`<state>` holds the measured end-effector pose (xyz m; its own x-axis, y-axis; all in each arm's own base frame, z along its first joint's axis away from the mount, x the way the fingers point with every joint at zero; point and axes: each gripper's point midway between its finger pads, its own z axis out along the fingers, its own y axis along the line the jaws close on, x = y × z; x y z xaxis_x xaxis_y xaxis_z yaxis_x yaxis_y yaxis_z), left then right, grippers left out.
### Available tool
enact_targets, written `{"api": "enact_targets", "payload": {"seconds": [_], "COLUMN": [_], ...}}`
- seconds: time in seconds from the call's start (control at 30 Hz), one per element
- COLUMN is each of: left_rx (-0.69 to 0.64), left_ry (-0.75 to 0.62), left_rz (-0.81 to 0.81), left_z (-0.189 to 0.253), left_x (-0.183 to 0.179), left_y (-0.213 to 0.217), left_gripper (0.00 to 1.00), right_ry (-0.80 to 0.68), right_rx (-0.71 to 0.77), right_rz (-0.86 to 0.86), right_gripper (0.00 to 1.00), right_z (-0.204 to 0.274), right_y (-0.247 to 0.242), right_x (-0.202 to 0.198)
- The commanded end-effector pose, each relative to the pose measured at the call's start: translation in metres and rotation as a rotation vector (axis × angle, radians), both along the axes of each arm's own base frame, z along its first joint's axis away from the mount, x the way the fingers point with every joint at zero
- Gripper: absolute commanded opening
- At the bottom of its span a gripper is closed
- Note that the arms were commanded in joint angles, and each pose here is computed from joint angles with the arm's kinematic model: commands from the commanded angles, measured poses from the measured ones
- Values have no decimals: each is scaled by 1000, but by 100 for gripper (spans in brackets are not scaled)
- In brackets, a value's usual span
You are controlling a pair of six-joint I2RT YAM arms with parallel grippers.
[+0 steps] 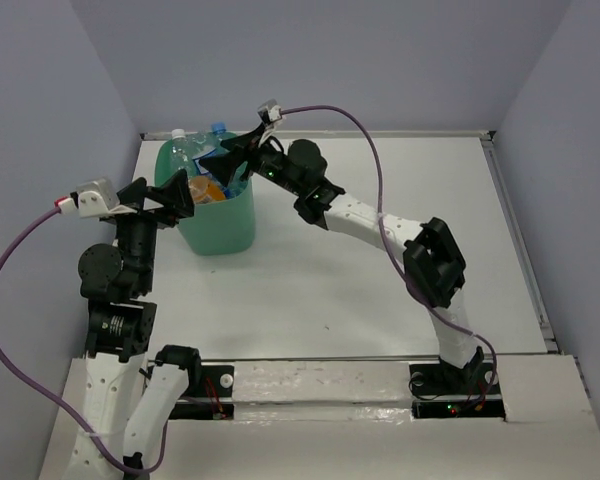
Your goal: Put the plastic bottles in the bin
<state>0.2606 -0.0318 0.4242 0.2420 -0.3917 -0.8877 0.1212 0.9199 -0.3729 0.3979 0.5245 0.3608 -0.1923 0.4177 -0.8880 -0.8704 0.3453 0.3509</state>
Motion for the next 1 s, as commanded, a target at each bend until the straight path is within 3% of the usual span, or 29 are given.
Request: {"api": "enact_targets", "payload": {"seconds": [0.0,0.07,0.1,0.13,0.27,0.4,0.5,0.6,0.63,0.73,0.87,0.97], "left_rx": [-3,3,7,11,34,68,55,25,18,-17,-42,-65], "left_ry": [-52,-44,-35,-35,-44,-83,-110,-147,-160,-186,-203,-189], "left_rz": [35,35,28,15,-74,-195,-249,-294,-303,-321,-333,-344], "left_z": [10,8,6,5,4,8,16,23,25,25,25,26], "left_x": [-2,0,2,3,7,1,-9,-24,-27,-40,-47,-42], "left_y": [6,6,4,2,-15,-37,-45,-51,-51,-52,-52,-54], "left_gripper": [99,99,99,99,99,99,99,99,99,99,99,99], "right_ry": [-115,-130,-107,-136,-111,-77,-25,-22,-44,-88,-140,-136], "right_rx": [117,140,110,132,72,38,-75,-32,53,169,230,194], "right_rz": [-16,-35,-50,-67,-182,-438,-585,-722,-747,-788,-833,-887], "right_gripper": [98,98,99,100,100,100,100,100,100,100,100,100], "right_z": [72,91,73,93,65,71,42,49,72,81,76,71], "right_y": [-29,-47,-51,-69,-109,-190,-232,-291,-319,-369,-398,-399], "right_x": [-29,-40,-41,-53,-63,-73,-75,-96,-116,-151,-169,-159]}}
